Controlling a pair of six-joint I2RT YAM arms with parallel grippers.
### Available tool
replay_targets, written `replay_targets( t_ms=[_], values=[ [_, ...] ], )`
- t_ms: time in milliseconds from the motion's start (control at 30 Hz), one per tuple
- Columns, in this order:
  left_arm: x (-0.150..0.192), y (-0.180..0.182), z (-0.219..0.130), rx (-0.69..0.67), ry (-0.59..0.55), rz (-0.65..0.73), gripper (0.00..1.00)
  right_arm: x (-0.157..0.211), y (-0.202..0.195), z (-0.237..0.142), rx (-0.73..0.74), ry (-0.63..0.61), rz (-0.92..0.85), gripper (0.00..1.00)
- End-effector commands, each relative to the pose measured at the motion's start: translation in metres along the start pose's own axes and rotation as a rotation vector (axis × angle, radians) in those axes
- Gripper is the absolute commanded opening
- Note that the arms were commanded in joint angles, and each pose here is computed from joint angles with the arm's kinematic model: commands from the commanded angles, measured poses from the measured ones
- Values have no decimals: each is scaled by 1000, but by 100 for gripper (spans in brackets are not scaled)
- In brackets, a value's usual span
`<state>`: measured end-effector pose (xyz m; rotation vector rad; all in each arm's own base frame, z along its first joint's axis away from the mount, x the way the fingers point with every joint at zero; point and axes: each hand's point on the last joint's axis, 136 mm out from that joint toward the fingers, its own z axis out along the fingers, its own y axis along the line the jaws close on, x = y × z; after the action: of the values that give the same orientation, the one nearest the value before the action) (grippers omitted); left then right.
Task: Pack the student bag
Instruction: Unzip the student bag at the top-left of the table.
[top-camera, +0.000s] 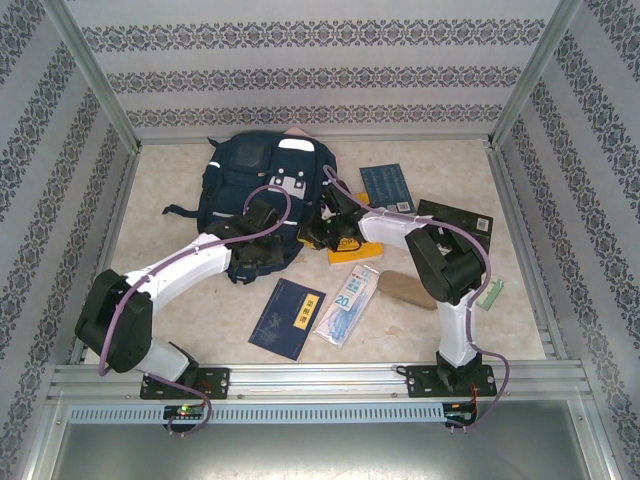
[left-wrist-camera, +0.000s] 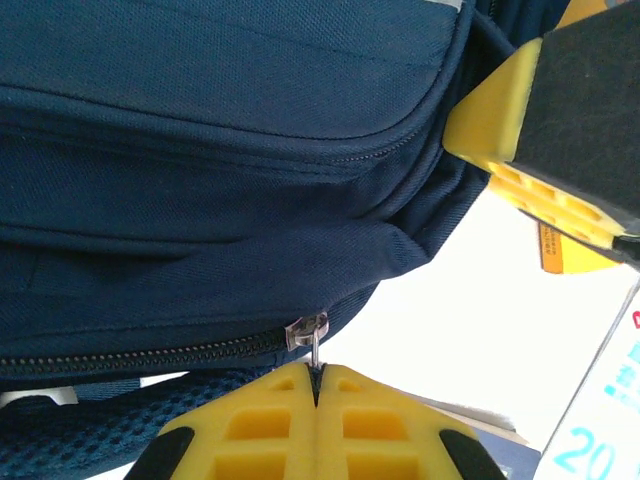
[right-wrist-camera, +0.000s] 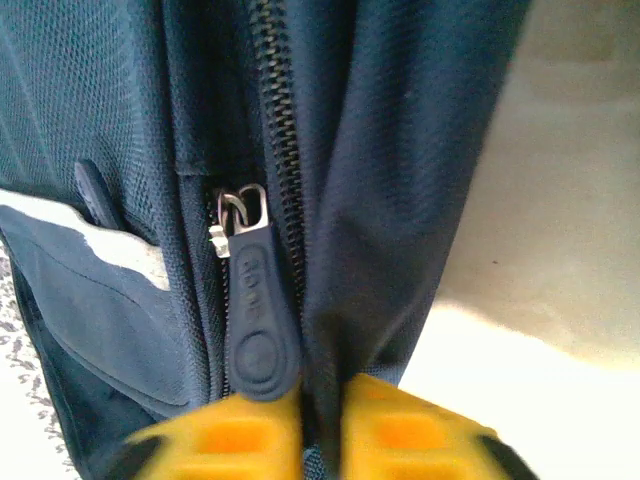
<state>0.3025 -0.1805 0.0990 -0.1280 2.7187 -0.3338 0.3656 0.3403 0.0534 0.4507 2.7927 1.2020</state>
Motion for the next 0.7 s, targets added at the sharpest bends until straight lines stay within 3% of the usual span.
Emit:
replay_targets(
  t_ms=[0,167,500,567,667],
  values=[
    [-14,-13,-15,22,-42,33,0,-7,19,-6,-21,-35,-38,0],
    [-9,19,-16,-113,-9,65,0,-44,34,-53,-19,-166,-103,0],
    [-11,144,-36,-559,103,-48,0,-117,31,-120,-20,-312,-108,0],
    [-16,146,-36,-531,102,-57,0,-127,31,-123,-16,-322,-112,0],
    [-25,118,-34,-364,75,-34,0,-144,36,-123,-13,-337,-124,0]
  ],
)
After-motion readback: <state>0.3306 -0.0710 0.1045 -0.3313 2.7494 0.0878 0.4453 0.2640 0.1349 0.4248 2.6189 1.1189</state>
